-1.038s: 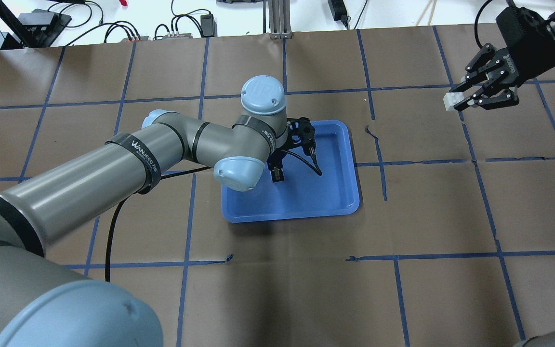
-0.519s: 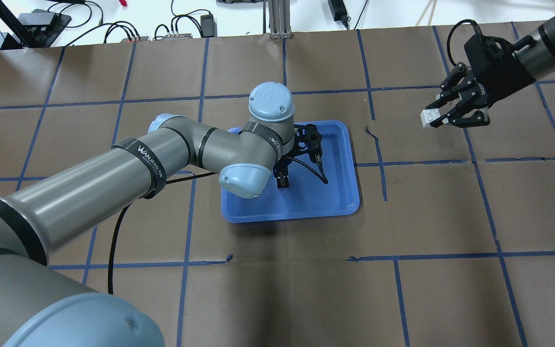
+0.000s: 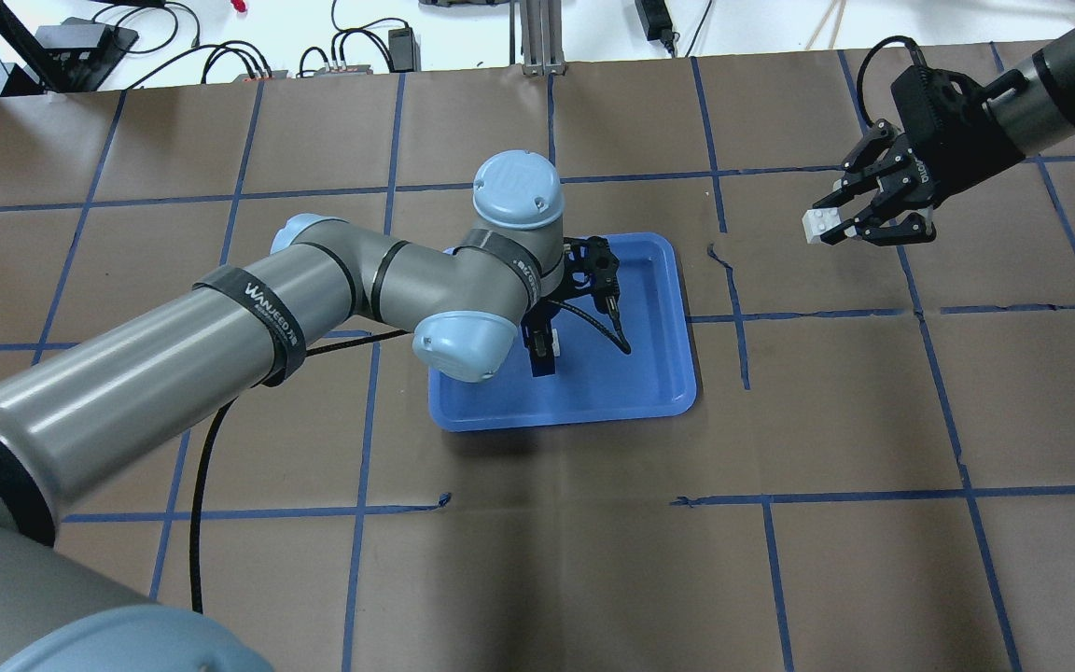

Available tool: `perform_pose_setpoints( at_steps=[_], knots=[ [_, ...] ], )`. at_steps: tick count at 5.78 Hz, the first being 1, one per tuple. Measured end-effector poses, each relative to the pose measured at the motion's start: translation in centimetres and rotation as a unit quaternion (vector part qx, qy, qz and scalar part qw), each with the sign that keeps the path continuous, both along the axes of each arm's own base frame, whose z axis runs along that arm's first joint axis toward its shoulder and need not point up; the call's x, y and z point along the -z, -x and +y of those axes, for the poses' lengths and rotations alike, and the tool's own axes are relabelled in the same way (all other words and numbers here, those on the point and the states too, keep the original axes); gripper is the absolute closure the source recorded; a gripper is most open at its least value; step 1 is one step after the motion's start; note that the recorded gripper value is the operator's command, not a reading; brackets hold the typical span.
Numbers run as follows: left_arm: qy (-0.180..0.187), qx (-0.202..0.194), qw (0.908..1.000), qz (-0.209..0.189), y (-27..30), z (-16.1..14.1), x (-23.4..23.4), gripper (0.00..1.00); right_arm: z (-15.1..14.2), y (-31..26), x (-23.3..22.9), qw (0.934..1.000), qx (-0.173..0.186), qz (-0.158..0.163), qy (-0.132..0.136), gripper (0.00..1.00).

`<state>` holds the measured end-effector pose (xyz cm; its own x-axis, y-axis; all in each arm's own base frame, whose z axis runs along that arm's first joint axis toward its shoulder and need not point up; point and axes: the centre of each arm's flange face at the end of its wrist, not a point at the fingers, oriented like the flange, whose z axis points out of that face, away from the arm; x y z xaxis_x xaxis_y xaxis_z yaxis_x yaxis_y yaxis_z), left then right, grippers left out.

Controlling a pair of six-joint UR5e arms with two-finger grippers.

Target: Assemble white blocks and place on blue tray

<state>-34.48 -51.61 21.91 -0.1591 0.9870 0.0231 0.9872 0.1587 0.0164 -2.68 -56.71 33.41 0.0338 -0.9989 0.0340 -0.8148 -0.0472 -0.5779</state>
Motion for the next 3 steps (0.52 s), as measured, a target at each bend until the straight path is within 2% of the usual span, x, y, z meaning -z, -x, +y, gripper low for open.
perform_pose_setpoints(
  at_steps=[2,3],
  knots=[
    [-0.046,-0.071,0.9962,-0.018,-6.5,1.8,-11.1,0.1,-0.4,-0.8,0.5,0.9998,0.006,-0.017,-0.002,0.72],
    [-0.044,-0.118,0.9919,-0.016,-10.3,3.4,-16.9,0.05,-1.0,-2.7,0.8,0.9994,0.015,-0.029,-0.004,0.72]
  ],
)
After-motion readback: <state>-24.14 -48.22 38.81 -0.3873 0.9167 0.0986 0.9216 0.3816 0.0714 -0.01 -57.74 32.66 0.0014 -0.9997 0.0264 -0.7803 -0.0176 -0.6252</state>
